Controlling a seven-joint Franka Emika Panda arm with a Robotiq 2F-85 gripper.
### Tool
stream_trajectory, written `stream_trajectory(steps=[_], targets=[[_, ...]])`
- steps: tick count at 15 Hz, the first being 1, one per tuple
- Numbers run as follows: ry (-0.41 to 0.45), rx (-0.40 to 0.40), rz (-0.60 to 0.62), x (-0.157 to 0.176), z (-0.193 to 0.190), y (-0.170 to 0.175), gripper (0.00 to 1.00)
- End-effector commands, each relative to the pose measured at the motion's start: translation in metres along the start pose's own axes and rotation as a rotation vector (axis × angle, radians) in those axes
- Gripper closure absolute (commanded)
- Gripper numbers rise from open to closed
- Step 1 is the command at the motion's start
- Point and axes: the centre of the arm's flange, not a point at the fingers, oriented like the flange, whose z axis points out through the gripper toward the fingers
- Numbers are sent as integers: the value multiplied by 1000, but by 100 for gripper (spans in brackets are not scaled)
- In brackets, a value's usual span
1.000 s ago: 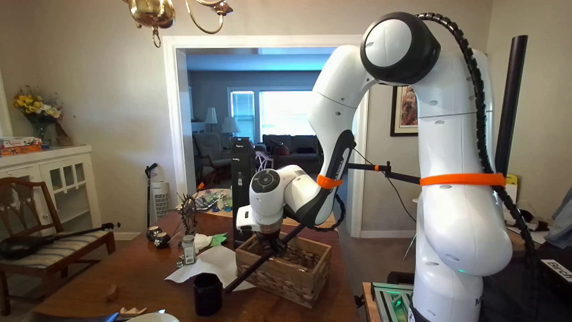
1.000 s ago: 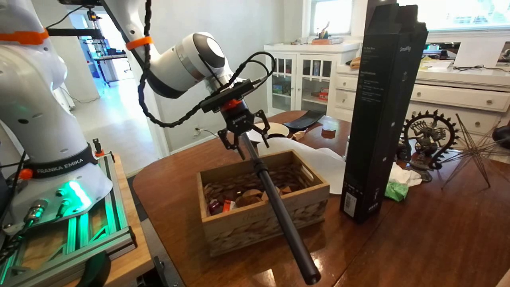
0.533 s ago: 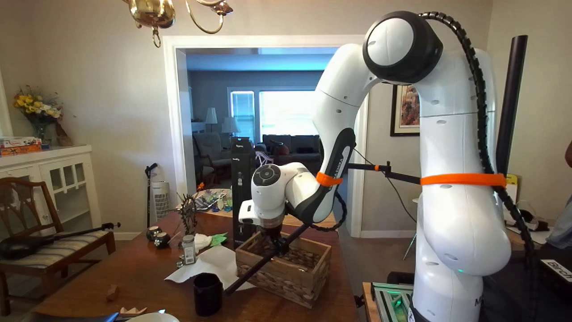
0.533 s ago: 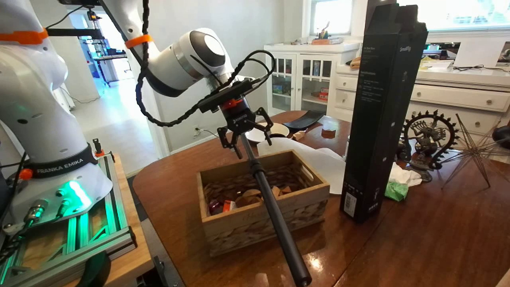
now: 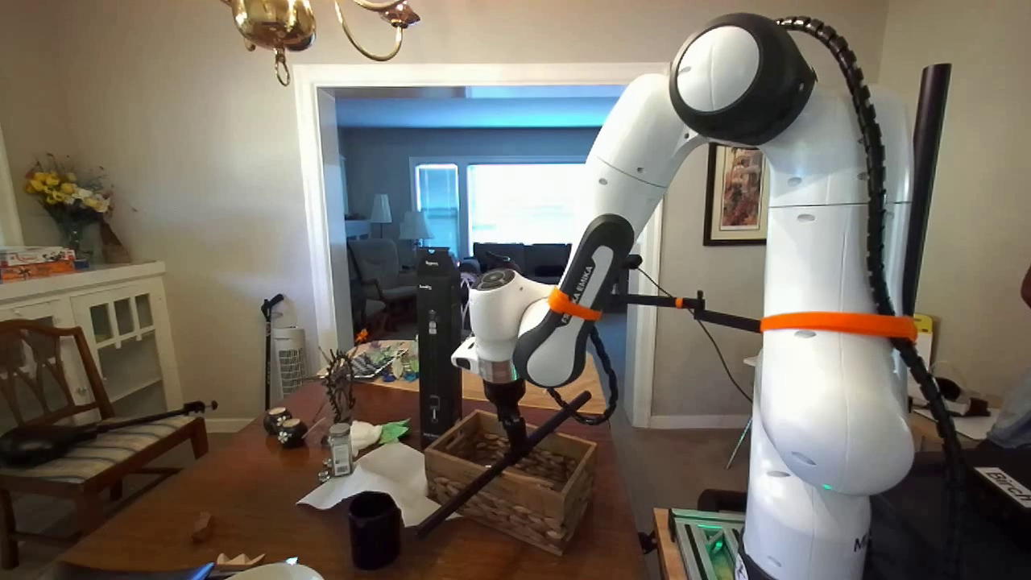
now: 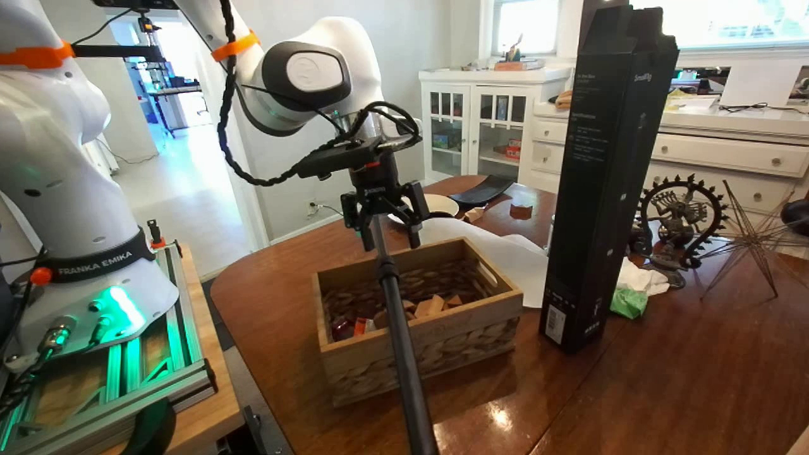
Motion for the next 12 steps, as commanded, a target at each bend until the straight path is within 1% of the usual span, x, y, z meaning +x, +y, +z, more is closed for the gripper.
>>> stream_trajectory(steps=[1, 6, 12], targets=[[15, 107, 181, -9, -27, 18, 0], [21, 237, 456, -21, -48, 42, 0], [11, 333, 755, -32, -60, 65, 0]])
